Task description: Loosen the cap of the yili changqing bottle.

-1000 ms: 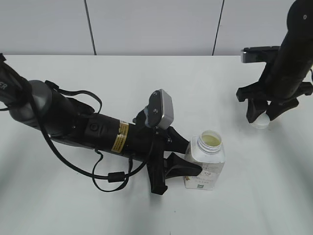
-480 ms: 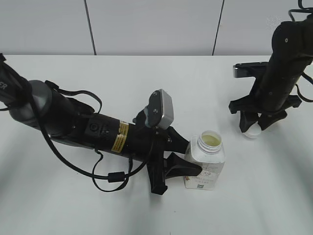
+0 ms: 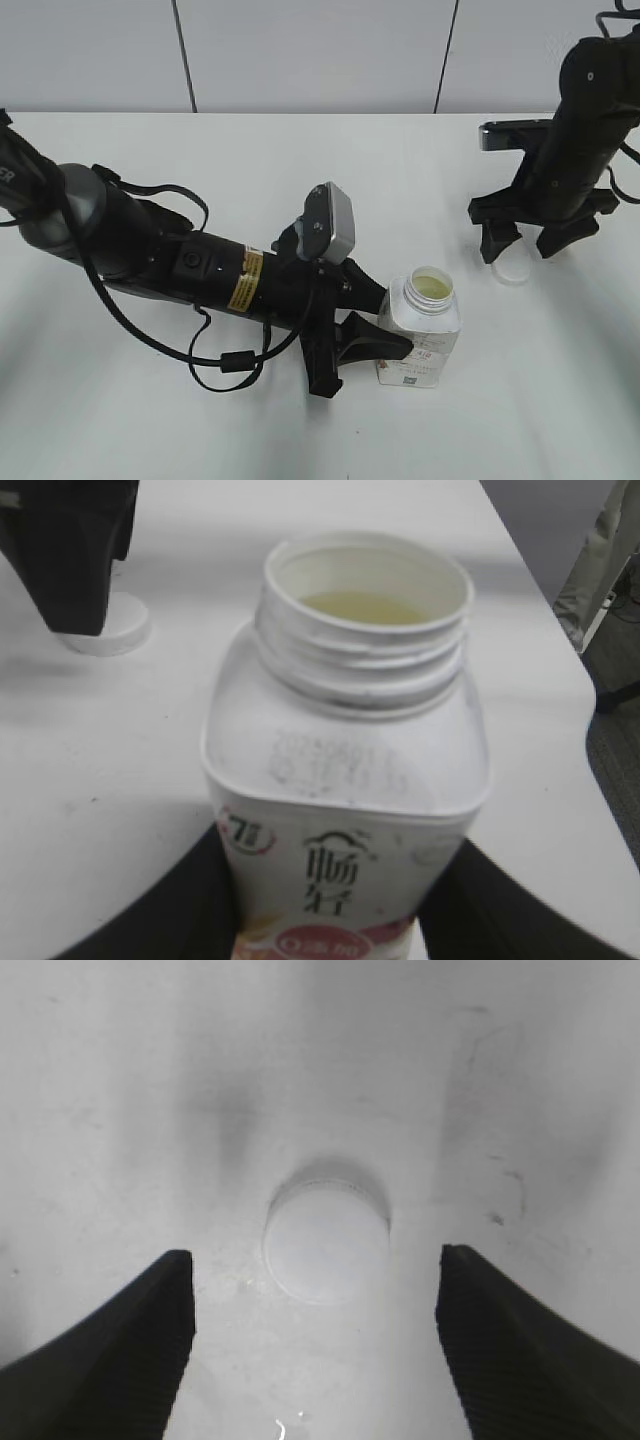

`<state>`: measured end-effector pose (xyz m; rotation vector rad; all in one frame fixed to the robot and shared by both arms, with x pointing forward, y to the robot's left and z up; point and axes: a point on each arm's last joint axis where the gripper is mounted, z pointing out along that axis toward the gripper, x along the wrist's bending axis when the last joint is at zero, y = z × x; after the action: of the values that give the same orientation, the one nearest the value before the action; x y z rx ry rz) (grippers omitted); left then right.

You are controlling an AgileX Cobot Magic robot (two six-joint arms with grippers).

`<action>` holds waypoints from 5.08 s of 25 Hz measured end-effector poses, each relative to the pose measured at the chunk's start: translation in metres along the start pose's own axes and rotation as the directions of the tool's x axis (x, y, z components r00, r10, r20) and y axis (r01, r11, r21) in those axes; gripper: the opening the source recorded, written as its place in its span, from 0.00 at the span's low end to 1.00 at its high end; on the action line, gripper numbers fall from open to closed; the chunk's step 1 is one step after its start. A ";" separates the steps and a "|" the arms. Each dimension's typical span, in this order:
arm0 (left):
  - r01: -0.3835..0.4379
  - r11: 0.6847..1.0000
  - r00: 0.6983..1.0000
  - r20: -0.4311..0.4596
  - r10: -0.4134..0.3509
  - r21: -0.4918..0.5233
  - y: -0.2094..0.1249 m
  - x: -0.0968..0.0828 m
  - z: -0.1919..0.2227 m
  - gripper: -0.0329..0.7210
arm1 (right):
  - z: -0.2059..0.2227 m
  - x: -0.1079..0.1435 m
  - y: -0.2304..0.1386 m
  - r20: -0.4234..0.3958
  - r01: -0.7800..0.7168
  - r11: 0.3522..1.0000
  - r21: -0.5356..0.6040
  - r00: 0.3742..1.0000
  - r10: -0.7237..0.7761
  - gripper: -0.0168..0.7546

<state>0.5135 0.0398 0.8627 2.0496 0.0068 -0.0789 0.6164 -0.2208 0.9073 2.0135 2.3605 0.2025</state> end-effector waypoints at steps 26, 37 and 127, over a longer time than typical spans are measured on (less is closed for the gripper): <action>0.000 1.000 1.000 -0.001 0.000 0.001 0.000 0.000 0.000 0.48 | -0.166 -0.014 -0.091 0.089 0.083 0.986 -0.144 0.993 -0.071 0.78; 0.000 1.000 1.000 -0.001 0.000 0.001 0.000 0.000 0.000 0.48 | -0.158 -0.012 -0.204 0.077 0.078 0.981 -0.180 0.995 -0.065 0.78; -0.002 1.000 1.000 0.001 0.002 0.003 0.000 0.000 0.000 0.47 | -0.194 -0.005 -0.373 0.112 0.058 0.562 -0.825 0.992 0.062 0.78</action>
<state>0.5134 0.0400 0.8624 2.0528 0.0041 -0.0786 0.2301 -0.2981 1.0541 1.4613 1.6372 0.9542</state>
